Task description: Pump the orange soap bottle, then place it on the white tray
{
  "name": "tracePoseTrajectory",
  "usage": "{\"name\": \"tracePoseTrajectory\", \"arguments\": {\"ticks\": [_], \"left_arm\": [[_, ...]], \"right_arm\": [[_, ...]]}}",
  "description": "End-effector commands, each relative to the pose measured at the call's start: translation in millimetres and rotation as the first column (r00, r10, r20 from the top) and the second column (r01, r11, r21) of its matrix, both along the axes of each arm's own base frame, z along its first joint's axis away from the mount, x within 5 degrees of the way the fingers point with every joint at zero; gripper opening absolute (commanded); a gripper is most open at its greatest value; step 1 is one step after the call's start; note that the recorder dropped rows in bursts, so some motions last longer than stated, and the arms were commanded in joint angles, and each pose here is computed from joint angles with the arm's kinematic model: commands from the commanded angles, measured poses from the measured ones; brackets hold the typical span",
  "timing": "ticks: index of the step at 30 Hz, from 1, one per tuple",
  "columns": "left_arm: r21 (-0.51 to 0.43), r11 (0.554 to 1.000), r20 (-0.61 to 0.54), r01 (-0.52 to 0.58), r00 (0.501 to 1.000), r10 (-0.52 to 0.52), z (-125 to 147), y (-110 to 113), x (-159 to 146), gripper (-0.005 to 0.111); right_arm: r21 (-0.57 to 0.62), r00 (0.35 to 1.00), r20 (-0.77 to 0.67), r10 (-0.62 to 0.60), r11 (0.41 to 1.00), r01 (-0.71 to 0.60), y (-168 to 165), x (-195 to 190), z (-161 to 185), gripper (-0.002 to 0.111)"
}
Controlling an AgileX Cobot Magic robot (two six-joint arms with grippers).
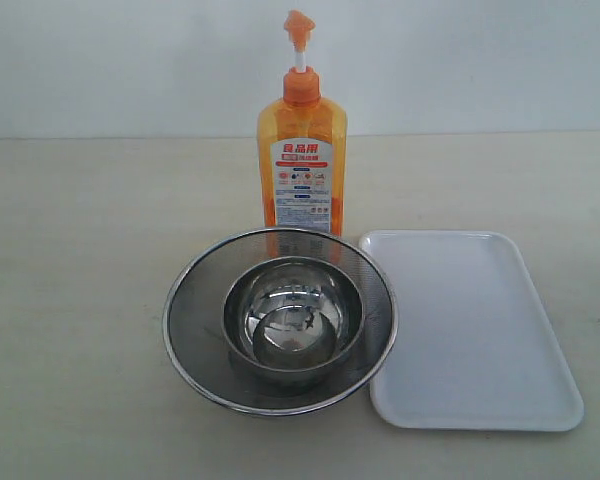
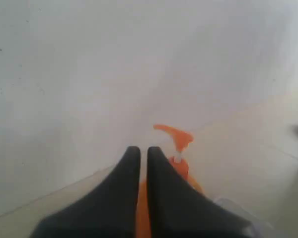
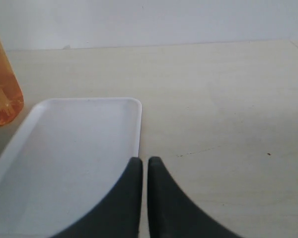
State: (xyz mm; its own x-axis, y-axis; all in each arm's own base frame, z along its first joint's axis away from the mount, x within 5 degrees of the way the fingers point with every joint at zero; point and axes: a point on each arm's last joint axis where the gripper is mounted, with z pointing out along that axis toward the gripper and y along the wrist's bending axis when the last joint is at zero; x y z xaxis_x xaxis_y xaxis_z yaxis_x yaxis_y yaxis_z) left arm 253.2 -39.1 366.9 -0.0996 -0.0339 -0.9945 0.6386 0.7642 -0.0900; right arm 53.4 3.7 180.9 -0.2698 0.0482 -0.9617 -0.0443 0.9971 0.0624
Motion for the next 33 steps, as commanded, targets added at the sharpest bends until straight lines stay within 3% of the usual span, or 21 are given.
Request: {"name": "tracePoseTrajectory", "arguments": {"ticks": [1,3,7,10,12,15,19,22,28,33], "left_arm": [[0.108,0.983,0.037,0.151,0.987,-0.156,-47,-4,39,0.005],[0.056,0.934,0.046,0.353,0.933,-0.356,-81,-12,52,0.005],[-0.012,0.929,-0.059,0.37,0.927,-0.37,-124,-8,88,0.005],[-0.007,0.928,-0.049,0.374,0.926,-0.374,-128,-8,105,0.005],[-0.003,0.928,-0.042,0.374,0.927,-0.373,-127,-8,109,0.011],[0.003,0.928,-0.031,0.372,0.928,-0.372,-124,-7,111,0.037],[0.005,0.928,-0.026,0.372,0.928,-0.372,-123,-7,112,0.086],[0.008,0.928,-0.045,0.372,0.928,-0.371,-128,-11,114,0.106],[0.012,0.902,-0.068,0.432,0.9,-0.43,-141,-40,125,0.109],[0.023,0.891,-0.059,0.454,0.89,-0.452,-147,-53,140,0.106]], "right_arm": [[-0.004,1.0,0.01,-0.005,1.0,0.005,0,0,1,0.001],[-0.004,1.0,0.01,-0.005,1.0,0.005,0,0,1,0.001],[-0.004,1.0,0.01,-0.005,1.0,0.005,0,0,1,0.001],[-0.003,1.0,0.017,-0.005,1.0,0.005,0,0,2,0.001],[-0.003,1.0,0.016,-0.005,1.0,0.005,0,0,2,0.001],[-0.003,1.0,0.016,-0.005,1.0,0.005,0,0,2,0.001],[-0.003,1.0,0.016,-0.005,1.0,0.005,0,0,2,0.001],[-0.003,1.0,0.016,-0.005,1.0,0.005,0,0,2,0.001],[-0.003,1.0,0.016,-0.005,1.0,0.005,0,0,2,0.001],[-0.003,1.0,0.016,-0.005,1.0,0.005,0,0,2,0.001]]}}
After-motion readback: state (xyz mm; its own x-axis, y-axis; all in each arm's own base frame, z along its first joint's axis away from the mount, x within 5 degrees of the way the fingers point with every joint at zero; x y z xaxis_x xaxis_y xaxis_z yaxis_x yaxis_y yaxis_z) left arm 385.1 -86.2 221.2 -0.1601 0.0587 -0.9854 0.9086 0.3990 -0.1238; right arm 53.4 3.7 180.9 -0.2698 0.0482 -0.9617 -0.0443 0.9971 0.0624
